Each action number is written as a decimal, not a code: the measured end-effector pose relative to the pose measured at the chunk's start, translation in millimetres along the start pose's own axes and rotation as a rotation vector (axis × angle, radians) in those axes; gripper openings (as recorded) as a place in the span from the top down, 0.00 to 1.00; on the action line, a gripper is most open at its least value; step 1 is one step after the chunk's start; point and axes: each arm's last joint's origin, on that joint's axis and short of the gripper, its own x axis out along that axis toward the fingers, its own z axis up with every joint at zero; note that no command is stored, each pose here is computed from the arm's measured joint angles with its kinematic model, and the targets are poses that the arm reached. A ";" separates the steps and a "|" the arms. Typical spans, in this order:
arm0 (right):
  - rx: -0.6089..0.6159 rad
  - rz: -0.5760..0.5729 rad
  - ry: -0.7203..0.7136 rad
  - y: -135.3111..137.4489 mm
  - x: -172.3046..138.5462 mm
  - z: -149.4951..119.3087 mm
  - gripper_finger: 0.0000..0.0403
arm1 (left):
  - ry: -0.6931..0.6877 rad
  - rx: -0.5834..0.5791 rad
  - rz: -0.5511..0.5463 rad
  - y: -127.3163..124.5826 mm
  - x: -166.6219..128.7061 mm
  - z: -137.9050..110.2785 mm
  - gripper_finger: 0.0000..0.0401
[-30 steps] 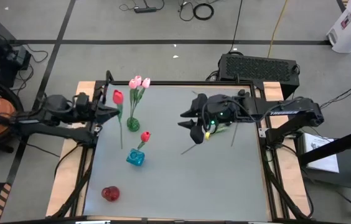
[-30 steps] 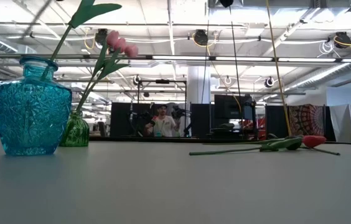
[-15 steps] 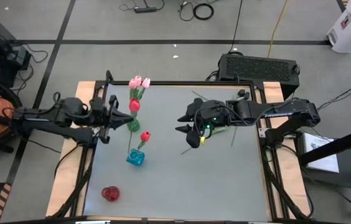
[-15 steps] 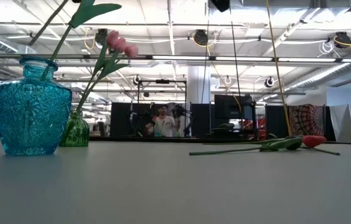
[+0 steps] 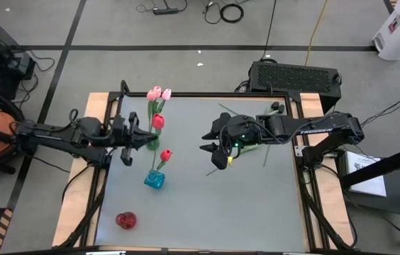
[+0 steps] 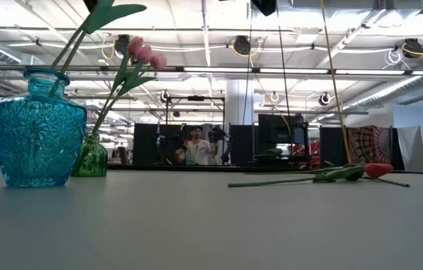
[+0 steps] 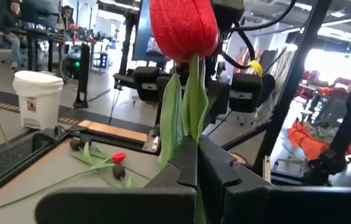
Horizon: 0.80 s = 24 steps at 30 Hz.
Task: Sort flowers into vase by color
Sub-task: Put the left red flower into the blue vase
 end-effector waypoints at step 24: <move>0.023 0.000 0.000 -0.1 0.0 0.0 0.58 | 0.123 -0.064 -0.010 -1.2 0.1 -33.2 0.94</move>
